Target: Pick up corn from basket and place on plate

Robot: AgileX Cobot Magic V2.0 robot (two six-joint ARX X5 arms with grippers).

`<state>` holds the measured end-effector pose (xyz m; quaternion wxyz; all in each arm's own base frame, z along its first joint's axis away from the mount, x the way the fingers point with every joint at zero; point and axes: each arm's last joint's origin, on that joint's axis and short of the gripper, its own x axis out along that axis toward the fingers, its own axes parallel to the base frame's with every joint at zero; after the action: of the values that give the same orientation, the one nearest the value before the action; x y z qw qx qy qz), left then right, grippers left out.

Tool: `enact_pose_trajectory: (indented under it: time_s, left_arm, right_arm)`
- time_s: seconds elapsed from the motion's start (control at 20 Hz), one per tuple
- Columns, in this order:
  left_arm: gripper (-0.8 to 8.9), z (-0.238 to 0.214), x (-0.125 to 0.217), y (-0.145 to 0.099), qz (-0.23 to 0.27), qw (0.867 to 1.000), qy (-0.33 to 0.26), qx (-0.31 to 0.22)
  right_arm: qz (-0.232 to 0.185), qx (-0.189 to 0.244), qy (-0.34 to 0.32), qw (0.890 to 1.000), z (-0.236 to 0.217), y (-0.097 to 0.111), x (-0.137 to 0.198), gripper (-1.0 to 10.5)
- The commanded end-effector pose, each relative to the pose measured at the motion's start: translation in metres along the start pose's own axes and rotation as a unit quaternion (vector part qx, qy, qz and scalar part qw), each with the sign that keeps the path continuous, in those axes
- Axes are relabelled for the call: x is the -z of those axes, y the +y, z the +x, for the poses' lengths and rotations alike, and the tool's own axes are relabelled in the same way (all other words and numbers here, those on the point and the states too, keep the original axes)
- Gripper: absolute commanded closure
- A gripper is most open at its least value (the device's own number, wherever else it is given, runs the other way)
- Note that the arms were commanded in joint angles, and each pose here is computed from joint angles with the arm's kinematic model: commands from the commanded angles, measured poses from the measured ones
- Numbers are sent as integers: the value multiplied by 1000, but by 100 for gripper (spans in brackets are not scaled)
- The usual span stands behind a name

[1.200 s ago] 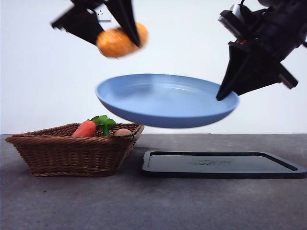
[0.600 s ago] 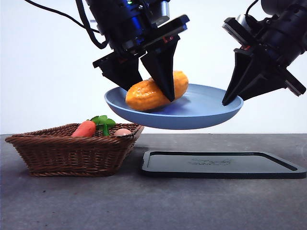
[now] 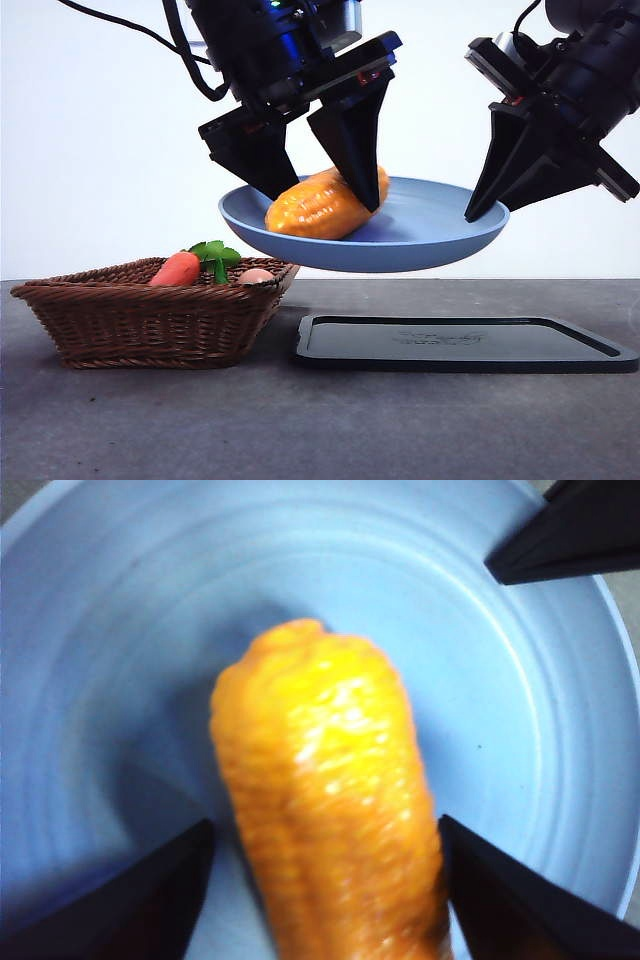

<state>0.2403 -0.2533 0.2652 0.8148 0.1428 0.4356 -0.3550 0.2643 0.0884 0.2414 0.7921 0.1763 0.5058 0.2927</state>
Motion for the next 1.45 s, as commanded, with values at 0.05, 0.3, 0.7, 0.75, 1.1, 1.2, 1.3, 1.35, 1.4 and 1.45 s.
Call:
enact_pose_trajectory:
  time_s: [0.05, 0.3, 0.7, 0.75, 1.1, 1.2, 1.3, 1.35, 1.4, 1.45]
  left_arm:
    - [392, 2, -4, -4, 11, 1000, 8, 0]
    - [392, -5, -9, -5, 11, 1000, 10, 1]
    - [392, -27, -26, -7, 14, 1000, 0, 1]
    - [392, -30, -28, -8, 16, 1000, -2, 2]
    - [392, -53, -44, -9, 21, 1000, -20, 2]
    - [392, -59, -48, -10, 23, 999, -28, 2]
    - [393, -63, -50, -10, 25, 999, -29, 2]
    - [393, -64, -51, -10, 25, 999, -29, 2]
    - [393, -65, -52, -10, 25, 999, -30, 2]
    - [393, -66, -52, -10, 25, 999, -32, 2]
  right_arm:
    - [-4, -9, -3, 1000, 0, 3, -6, 944]
    - [-6, -7, 2, 1000, 0, 3, -4, 944]
    - [-4, -4, 1, 1000, -1, 2, -5, 944]
    - [-4, -4, 1, 1000, -1, 1, -5, 944]
    - [13, 9, -9, 1000, -5, -10, -8, 944]
    - [26, 17, -15, 999, -8, -19, -10, 944]
    - [39, 25, -20, 999, -9, -29, -12, 944]
    - [45, 28, -23, 998, -10, -34, -14, 944]
    - [51, 33, -29, 998, -10, -41, -16, 944]
    - [57, 37, -33, 997, -9, -48, -18, 944]
